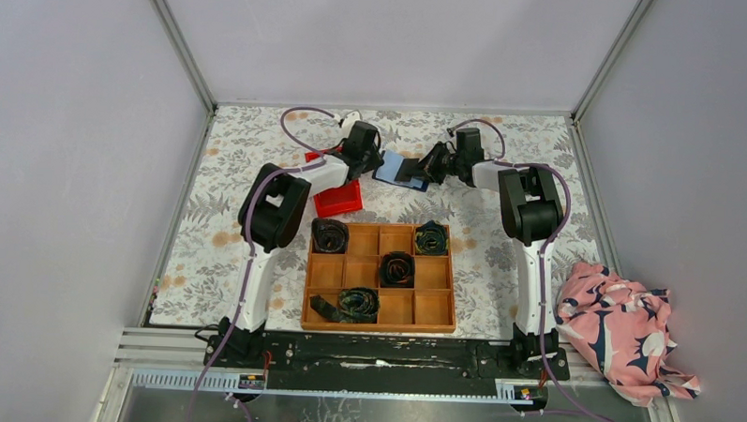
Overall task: Put the credit cards into the card holder
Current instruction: Insert the credit card into the card holder.
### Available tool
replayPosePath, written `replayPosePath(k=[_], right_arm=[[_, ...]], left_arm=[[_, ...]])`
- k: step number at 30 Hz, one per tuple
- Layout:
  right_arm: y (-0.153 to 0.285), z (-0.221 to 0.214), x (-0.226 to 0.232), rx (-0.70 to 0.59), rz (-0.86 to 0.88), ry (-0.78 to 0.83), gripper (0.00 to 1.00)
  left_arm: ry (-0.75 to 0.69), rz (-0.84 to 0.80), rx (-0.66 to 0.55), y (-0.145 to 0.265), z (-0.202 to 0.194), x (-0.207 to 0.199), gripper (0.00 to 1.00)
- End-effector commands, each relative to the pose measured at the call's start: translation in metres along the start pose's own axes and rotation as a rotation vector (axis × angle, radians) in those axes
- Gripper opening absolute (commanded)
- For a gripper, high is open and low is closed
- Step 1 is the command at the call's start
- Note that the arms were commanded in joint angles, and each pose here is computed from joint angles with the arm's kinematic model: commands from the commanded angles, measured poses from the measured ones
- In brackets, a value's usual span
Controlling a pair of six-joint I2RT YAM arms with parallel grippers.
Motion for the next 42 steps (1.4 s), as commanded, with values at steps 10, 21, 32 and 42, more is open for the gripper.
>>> replayPosePath(k=[10,21,32,42], right_arm=[[-0.012,-0.007,-0.004,0.054,-0.045,0.026,0.00],[-0.021,-0.007,-0.005,0.071,-0.094,0.057,0.00],[-0.027,-0.009,-0.006,0.091,-0.139,0.081,0.00],[-0.037,-0.021,-0.005,0.116,-0.150,0.086,0.00]], left_arm=[[0.004,-0.027,0.028,-0.009,-0.008,0.001,0.22],[0.005,-0.026,0.048,-0.012,-0.018,0.005,0.15],[0.011,-0.029,0.060,-0.016,-0.023,0.005,0.13],[0.014,-0.035,0.065,-0.016,-0.024,0.004,0.12]])
Point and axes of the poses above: each gripper's point midway between its finger pads, its own y axis back along the fingers, its own x axis along the line the jaws close on, z = x × y, the point moved 10 cm from there along y, back along the fingers, and after that the axes turned 15 degrees about -y, right-handed, at the moved point
